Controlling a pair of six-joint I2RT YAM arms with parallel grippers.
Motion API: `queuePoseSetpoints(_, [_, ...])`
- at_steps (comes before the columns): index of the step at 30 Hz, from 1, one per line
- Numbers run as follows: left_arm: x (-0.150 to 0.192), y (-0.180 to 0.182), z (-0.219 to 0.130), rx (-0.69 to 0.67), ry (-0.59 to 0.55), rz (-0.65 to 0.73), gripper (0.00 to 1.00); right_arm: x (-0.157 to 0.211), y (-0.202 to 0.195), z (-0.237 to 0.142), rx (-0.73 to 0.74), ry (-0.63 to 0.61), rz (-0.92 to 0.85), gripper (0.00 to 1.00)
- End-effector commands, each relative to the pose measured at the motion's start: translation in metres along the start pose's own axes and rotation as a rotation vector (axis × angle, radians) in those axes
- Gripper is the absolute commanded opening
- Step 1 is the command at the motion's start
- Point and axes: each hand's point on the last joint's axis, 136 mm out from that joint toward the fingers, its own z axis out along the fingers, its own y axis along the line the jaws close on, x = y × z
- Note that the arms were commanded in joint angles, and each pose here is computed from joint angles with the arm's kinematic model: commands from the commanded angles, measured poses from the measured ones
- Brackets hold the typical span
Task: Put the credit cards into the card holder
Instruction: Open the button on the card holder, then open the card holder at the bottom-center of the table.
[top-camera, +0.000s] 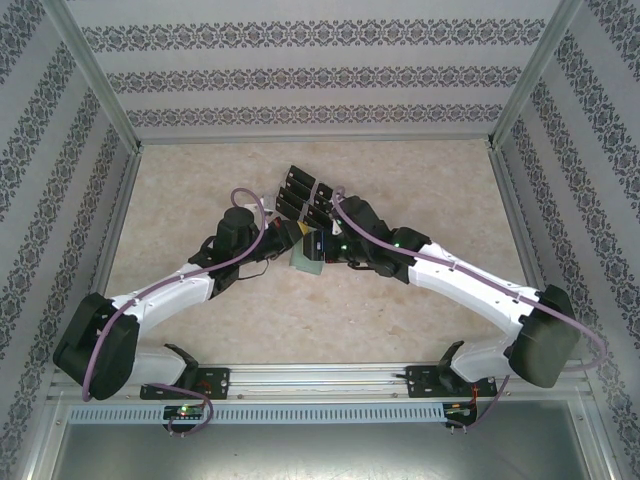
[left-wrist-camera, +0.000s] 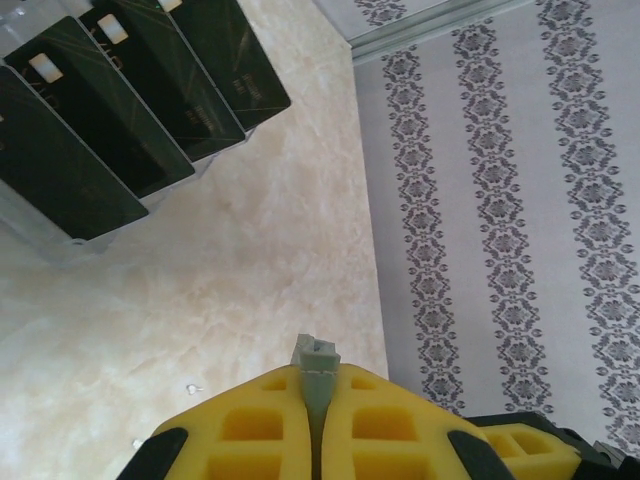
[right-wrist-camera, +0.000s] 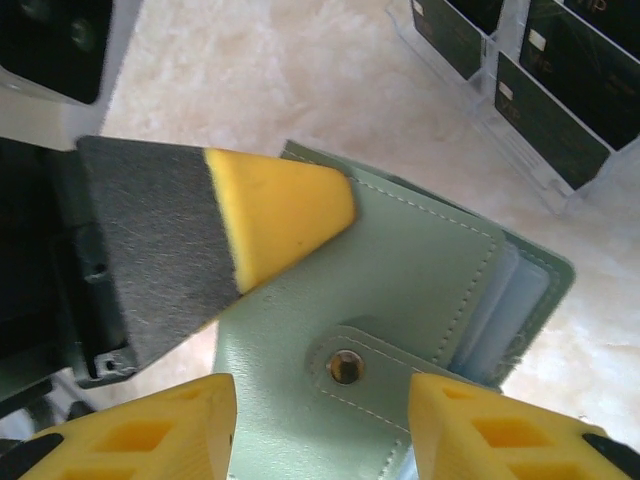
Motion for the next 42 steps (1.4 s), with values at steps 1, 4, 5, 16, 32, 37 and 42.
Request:
queuePoseSetpoints(1, [-0.003, -0.009, -0.003, 0.005, -0.013, 0.035, 0.0, 0.0, -0.004, 0.001, 0.053, -0.004, -0.044, 0.5])
queuePoseSetpoints(4, [-0.003, -0.01, -0.002, 0.008, -0.012, 0.025, 0.0, 0.005, -0.004, 0.006, 0.072, 0.006, -0.059, 0.49])
queuePoseSetpoints(5, [-0.003, -0.011, -0.002, 0.011, -0.014, 0.025, 0.0, 0.005, -0.005, 0.008, 0.079, 0.003, -0.062, 0.49])
queuePoseSetpoints(16, [-0.002, -0.011, -0.001, 0.015, -0.01, 0.011, 0.0, 0.001, -0.007, 0.027, 0.158, -0.006, -0.108, 0.25])
queuePoseSetpoints(32, [-0.005, 0.013, -0.012, -0.092, -0.073, -0.003, 0.0, 0.014, -0.056, -0.003, 0.215, -0.038, -0.031, 0.0])
queuePoseSetpoints(37, [-0.004, 0.015, -0.01, -0.093, -0.068, -0.002, 0.0, 0.018, -0.062, -0.005, 0.19, -0.037, 0.0, 0.0])
queuePoseSetpoints(42, [0.004, 0.026, -0.007, -0.106, -0.046, -0.012, 0.0, 0.023, -0.051, 0.003, 0.111, -0.004, 0.014, 0.0])
